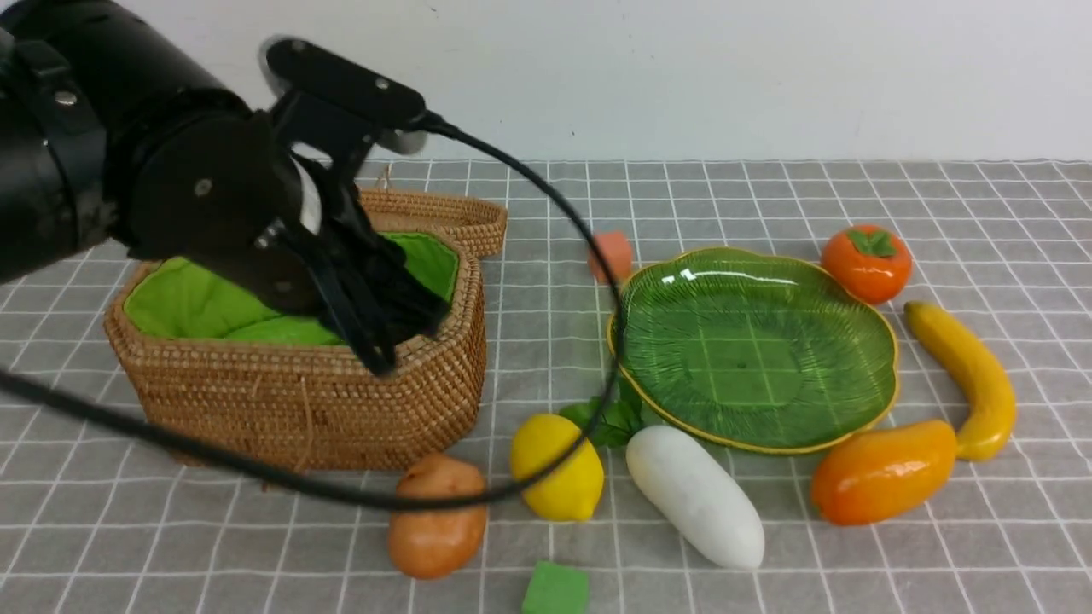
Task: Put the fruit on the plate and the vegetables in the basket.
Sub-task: Grab a potato with your left arm and place it in the basket on the left
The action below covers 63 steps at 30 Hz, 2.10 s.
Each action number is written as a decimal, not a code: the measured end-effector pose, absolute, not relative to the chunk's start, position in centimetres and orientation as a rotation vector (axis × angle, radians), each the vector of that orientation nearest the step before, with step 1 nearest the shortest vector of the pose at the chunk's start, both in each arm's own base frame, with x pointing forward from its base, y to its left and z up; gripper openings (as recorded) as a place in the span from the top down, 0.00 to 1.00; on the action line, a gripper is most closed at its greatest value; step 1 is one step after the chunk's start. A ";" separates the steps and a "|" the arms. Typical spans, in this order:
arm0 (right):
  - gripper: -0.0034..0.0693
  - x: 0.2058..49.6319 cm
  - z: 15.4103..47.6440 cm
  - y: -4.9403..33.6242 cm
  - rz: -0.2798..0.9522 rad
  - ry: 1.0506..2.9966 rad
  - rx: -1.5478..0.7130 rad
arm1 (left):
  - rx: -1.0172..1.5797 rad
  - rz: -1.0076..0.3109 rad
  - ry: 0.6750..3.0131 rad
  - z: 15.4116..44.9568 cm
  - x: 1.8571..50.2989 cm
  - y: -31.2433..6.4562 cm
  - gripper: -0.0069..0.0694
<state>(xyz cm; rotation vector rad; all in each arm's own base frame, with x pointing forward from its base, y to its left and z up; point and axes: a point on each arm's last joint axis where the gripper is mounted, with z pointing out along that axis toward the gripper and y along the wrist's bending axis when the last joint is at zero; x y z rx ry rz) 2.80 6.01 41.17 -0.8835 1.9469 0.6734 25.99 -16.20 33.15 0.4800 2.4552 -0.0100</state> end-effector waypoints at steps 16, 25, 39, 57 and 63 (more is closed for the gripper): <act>0.63 1.0 41.1 5.3 0.658 1.914 -0.903 | 0.254 0.014 2.649 25.0 22.6 -20.7 0.16; 0.63 1.0 41.1 5.3 0.658 1.915 -0.904 | 0.269 0.062 2.554 20.7 24.4 -21.7 0.05; 0.63 0.8 41.0 5.3 0.671 1.934 -0.925 | 0.276 0.170 2.532 17.3 25.8 -22.2 0.11; 0.63 0.7 41.0 5.5 0.697 1.927 -0.926 | 0.201 0.165 2.586 18.0 25.3 -21.9 0.17; 0.63 0.7 41.0 5.5 0.697 1.927 -0.926 | 0.206 0.101 2.593 20.2 24.3 -21.4 0.17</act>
